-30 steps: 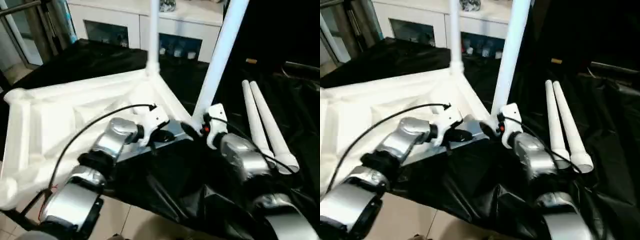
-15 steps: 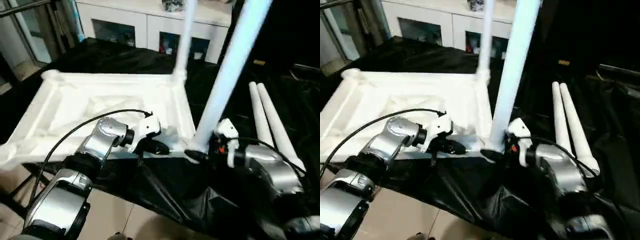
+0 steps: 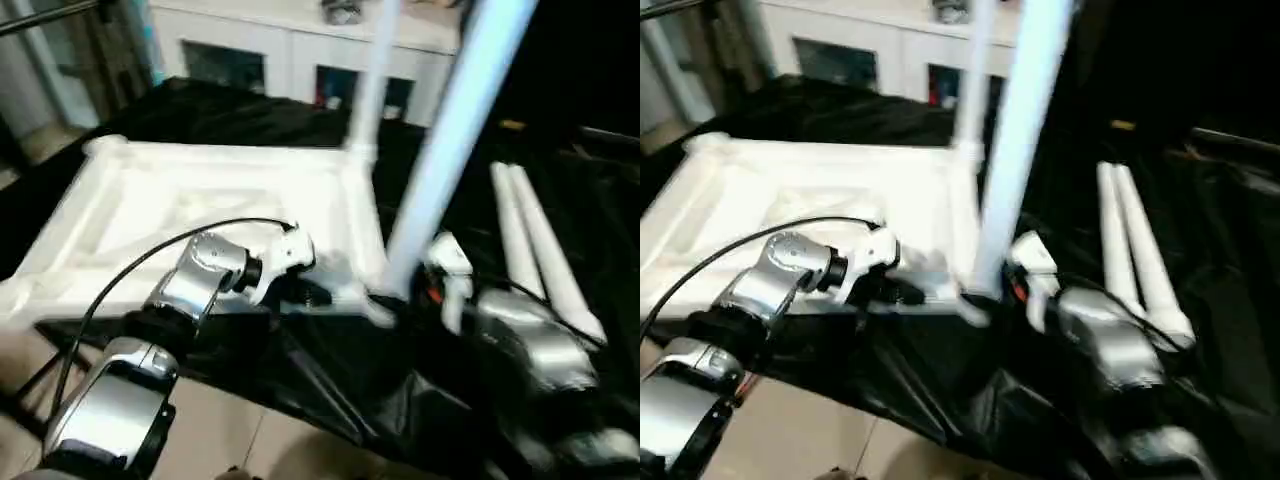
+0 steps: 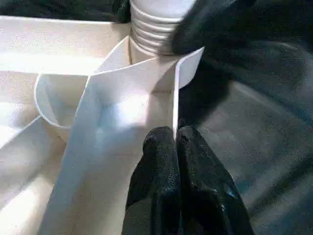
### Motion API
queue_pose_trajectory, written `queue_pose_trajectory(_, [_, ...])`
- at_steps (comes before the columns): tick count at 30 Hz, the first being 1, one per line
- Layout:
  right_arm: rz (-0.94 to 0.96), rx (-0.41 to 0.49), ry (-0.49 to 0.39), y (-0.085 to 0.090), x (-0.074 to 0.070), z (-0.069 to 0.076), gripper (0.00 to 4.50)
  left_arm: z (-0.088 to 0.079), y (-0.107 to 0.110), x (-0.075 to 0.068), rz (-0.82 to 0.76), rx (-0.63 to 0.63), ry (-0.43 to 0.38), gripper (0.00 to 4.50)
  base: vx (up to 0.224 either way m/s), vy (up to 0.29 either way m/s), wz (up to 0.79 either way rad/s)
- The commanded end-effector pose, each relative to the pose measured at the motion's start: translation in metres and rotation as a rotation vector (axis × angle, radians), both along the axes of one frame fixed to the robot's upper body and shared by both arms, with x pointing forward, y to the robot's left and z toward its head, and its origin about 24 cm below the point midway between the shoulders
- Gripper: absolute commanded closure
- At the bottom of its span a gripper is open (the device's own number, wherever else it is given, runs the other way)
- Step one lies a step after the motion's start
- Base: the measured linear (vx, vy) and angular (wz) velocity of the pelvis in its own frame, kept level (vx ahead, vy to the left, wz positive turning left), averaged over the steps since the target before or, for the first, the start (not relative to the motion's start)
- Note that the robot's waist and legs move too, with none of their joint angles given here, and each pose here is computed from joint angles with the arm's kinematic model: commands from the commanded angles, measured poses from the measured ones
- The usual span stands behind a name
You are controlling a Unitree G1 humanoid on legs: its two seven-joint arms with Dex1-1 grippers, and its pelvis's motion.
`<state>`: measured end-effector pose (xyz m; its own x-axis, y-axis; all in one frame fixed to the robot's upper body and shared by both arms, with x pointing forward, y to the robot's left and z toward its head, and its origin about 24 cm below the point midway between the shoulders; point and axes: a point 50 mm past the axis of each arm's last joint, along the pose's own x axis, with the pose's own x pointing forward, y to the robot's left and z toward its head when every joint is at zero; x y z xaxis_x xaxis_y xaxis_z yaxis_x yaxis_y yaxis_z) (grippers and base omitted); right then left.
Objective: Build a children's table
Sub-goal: Rotate leg to tighten
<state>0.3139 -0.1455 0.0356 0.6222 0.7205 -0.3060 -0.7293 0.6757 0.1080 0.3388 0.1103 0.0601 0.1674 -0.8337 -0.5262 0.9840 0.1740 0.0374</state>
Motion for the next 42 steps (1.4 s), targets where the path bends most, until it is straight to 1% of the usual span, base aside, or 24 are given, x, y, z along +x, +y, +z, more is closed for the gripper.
queue_pose_trajectory(1, [-0.220,-0.070,0.066,0.004,0.010,-0.020,1.75,0.013,-0.035,0.005,-0.013,-0.060,-0.057,4.50,0.000,0.000,0.00])
queue_pose_trajectory(3, [-0.280,-0.068,0.066,0.006,0.014,-0.021,1.77,0.014,-0.039,0.007,0.008,-0.057,-0.070,4.50,0.000,0.000,0.00])
queue_pose_trajectory(6, [-0.402,-0.072,0.093,0.013,0.021,-0.025,1.77,0.017,-0.055,0.011,0.070,-0.075,-0.091,4.50,0.000,0.000,0.00])
queue_pose_trajectory(8, [-0.428,-0.065,0.082,0.021,0.025,-0.025,1.77,0.018,-0.066,0.009,0.074,-0.092,-0.092,4.50,0.000,0.000,0.00])
queue_pose_trajectory(9, [-0.424,-0.061,0.078,0.022,0.025,-0.025,1.77,0.018,-0.067,0.009,0.074,-0.094,-0.091,4.50,0.000,0.000,0.00])
queue_pose_trajectory(10, [-0.404,-0.035,0.074,0.026,0.025,-0.023,1.22,0.018,-0.069,0.008,0.071,-0.100,-0.087,4.50,0.000,0.000,0.00])
queue_pose_trajectory(11, [-0.396,-0.014,0.080,0.028,0.025,-0.023,1.08,0.017,-0.070,0.008,0.072,-0.100,-0.087,4.50,0.000,0.000,0.00])
queue_pose_trajectory(13, [-0.359,0.013,0.071,0.029,0.026,-0.019,1.06,0.016,-0.067,0.007,0.068,-0.097,-0.086,4.50,0.000,0.000,0.00])
queue_pose_trajectory(14, [-0.358,0.013,0.071,0.029,0.026,-0.019,1.06,0.016,-0.067,0.007,0.068,-0.097,-0.086,4.50,0.000,0.000,0.00])
queue_pose_trajectory(15, [-0.348,0.009,0.064,0.029,0.026,-0.018,0.87,0.015,-0.066,0.007,0.068,-0.096,-0.085,4.50,0.000,0.000,0.00])
queue_pose_trajectory(18, [-0.287,-0.004,0.018,0.026,0.025,-0.014,0.87,0.013,-0.059,0.007,0.062,-0.078,-0.085,4.50,0.000,0.000,0.00])
queue_pose_trajectory(21, [-0.151,0.006,-0.016,0.023,0.019,-0.010,0.87,0.012,-0.053,0.006,0.032,-0.067,-0.079,4.50,0.000,0.000,0.00])
queue_pose_trajectory(22, [-0.042,0.018,-0.033,0.020,0.011,-0.007,0.87,0.011,-0.047,0.004,0.008,-0.058,-0.069,4.50,0.000,0.000,0.00])
queue_pose_trajectory(25, [0.027,0.027,-0.037,0.017,0.005,-0.005,0.87,0.010,-0.043,0.004,-0.006,-0.051,-0.064,4.50,0.000,0.000,0.00])
queue_pose_trajectory(26, [0.078,0.026,-0.040,0.015,0.001,-0.004,0.87,0.010,-0.040,0.003,-0.014,-0.046,-0.062,4.50,0.000,0.000,0.00])
queue_pose_trajectory(28, [0.176,0.025,-0.031,0.009,-0.009,-0.002,0.87,0.010,-0.033,0.003,-0.029,-0.036,-0.060,4.50,0.000,0.000,0.00])
queue_pose_trajectory(29, [0.176,0.025,-0.031,0.009,-0.009,-0.002,0.87,0.010,-0.033,0.003,-0.029,-0.036,-0.060,4.50,0.000,0.000,0.00])
queue_pose_trajectory(30, [0.243,0.026,-0.018,0.006,-0.016,-0.001,0.87,0.010,-0.029,0.004,-0.035,-0.029,-0.058,4.50,0.000,0.000,0.00])
queue_pose_trajectory(31, [0.250,0.027,-0.015,0.006,-0.017,-0.001,0.87,0.010,-0.028,0.004,-0.035,-0.027,-0.058,4.50,0.000,0.000,0.00])
queue_pose_trajectory(32, [0.300,0.033,0.000,0.003,-0.023,0.001,0.87,0.010,-0.024,0.004,-0.039,-0.019,-0.055,4.50,0.000,0.000,0.00])
queue_pose_trajectory(33, [0.336,0.040,0.012,0.002,-0.027,0.002,1.02,0.010,-0.020,0.005,-0.039,-0.010,-0.054,4.50,0.000,0.000,0.00])
queue_pose_trajectory(35, [0.368,0.049,0.023,0.001,-0.031,0.004,1.20,0.010,-0.016,0.006,-0.041,0.000,-0.054,4.50,0.000,0.000,0.00])
queue_pose_trajectory(40, [0.384,0.056,0.033,0.001,-0.032,0.005,1.58,0.011,-0.013,0.007,-0.044,0.007,-0.053,4.50,0.000,0.000,0.00])
queue_pose_trajectory(42, [0.386,0.060,0.038,0.003,-0.033,0.005,1.62,0.011,-0.012,0.007,-0.047,0.009,-0.051,4.50,0.000,0.000,0.00])
